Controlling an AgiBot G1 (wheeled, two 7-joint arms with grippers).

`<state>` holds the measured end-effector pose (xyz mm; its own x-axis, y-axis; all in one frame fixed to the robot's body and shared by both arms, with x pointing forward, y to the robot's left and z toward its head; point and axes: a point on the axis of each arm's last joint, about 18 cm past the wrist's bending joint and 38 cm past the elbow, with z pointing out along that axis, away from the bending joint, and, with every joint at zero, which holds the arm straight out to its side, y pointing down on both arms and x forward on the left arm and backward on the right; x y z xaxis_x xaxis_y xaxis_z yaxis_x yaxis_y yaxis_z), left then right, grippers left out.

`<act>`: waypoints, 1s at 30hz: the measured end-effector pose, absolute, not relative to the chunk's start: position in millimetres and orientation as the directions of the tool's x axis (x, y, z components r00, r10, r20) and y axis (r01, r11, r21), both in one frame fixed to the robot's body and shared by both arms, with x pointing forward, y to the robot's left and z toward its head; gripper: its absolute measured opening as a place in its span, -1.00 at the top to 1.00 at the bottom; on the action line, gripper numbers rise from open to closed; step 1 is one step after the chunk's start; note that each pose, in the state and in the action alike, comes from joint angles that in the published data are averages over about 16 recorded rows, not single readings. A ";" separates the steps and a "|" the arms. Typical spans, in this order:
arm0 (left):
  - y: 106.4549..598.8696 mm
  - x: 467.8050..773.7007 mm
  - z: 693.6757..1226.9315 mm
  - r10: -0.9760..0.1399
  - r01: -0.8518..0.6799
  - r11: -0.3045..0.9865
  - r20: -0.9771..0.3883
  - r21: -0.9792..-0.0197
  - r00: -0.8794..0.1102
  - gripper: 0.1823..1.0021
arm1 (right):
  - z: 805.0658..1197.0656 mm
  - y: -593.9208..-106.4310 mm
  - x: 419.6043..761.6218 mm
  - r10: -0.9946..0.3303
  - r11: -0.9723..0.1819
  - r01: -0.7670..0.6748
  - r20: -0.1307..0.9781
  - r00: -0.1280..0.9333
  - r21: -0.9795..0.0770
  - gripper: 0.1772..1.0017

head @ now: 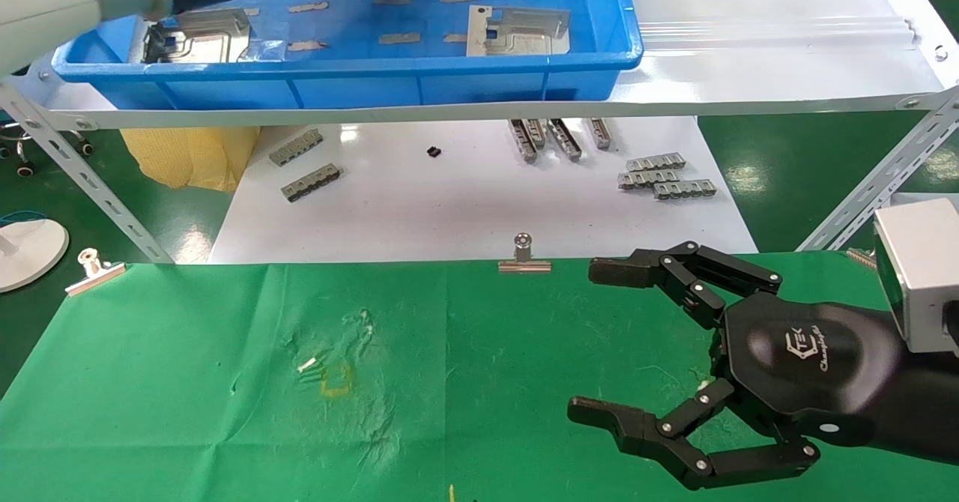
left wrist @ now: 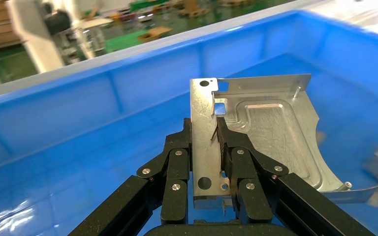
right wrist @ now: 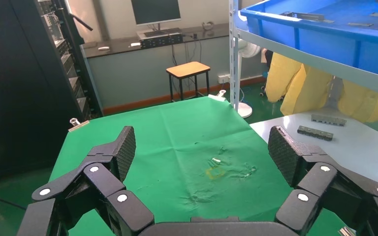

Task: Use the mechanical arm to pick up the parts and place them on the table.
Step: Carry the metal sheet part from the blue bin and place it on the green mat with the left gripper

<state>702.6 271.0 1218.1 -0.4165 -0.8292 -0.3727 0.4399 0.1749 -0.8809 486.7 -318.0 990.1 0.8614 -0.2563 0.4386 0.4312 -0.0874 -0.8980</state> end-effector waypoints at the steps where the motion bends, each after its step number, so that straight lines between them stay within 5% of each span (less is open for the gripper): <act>1: 273.0 699.1 1216.9 -0.818 0.447 0.173 -0.380 -0.878 -0.431 0.77 | 990.1 -318.0 486.7 -0.256 -0.087 0.431 0.439 0.861 -0.898 -0.96; 17: 315.8 630.6 1170.0 -0.578 0.584 0.169 -0.560 -0.794 -0.593 0.78 | 990.1 -318.0 486.7 -0.256 -0.087 0.431 0.439 0.861 -0.898 -1.00; 30: 340.8 614.1 1069.2 -0.314 0.609 0.421 -0.738 -0.672 -0.597 0.78 | 990.1 -318.0 486.7 -0.256 -0.087 0.431 0.439 0.861 -0.898 -1.00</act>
<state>614.1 340.8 1069.2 -0.5967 -0.3145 -0.7383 0.6092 0.4213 -0.6718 486.7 -318.0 990.1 0.8614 -0.2563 0.4386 0.4312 -0.0874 -0.8980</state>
